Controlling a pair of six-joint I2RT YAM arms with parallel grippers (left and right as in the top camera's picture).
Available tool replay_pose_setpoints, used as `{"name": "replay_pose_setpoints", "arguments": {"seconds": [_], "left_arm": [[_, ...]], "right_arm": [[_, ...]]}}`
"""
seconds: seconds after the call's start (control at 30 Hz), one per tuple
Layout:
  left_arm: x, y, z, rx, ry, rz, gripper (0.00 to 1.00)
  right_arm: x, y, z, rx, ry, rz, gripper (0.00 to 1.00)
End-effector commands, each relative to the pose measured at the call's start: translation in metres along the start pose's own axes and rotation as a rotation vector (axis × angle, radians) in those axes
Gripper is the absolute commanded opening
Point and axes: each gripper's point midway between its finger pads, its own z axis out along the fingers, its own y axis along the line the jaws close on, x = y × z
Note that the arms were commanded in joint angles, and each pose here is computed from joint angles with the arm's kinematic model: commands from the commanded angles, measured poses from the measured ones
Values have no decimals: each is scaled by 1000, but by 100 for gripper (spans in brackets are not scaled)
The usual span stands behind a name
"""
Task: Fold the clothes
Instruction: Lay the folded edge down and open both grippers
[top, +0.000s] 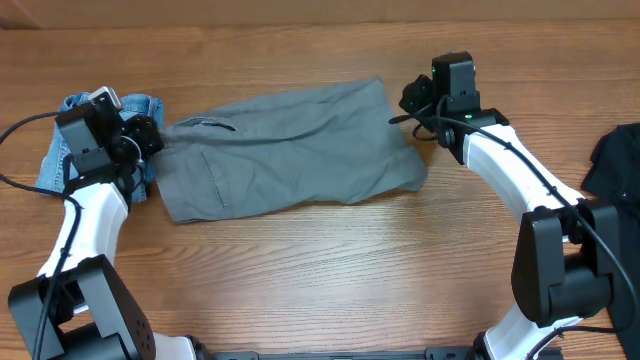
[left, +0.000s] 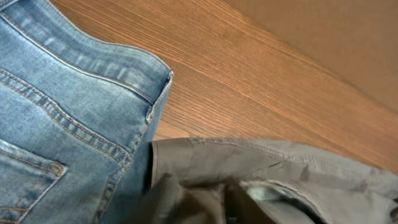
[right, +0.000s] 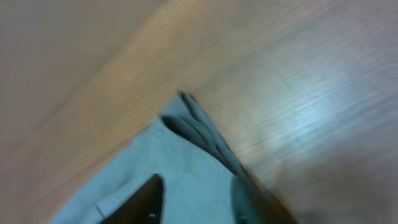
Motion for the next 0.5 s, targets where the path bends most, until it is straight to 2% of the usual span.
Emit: {"name": "replay_pose_setpoints", "arguments": {"seconds": [0.0,0.1,0.17,0.33,0.47], "left_arm": [[-11,-1,1,-18,-28,-1,49],[-7,-3,1,-3,-12,-6,68],[-4,-5,0,11,6,-10,72],[0,-11,-11,14,73,14,71],[0,-15,-29,-22,171,12,69]], "right_arm": [[10,2,3,-12,60,-76,50],[30,1,0,-34,155,-139,59],[35,-1,-3,-32,194,-173,61],[31,3,-24,-50,301,-219,62],[7,18,-48,-60,303,-251,63]]}}
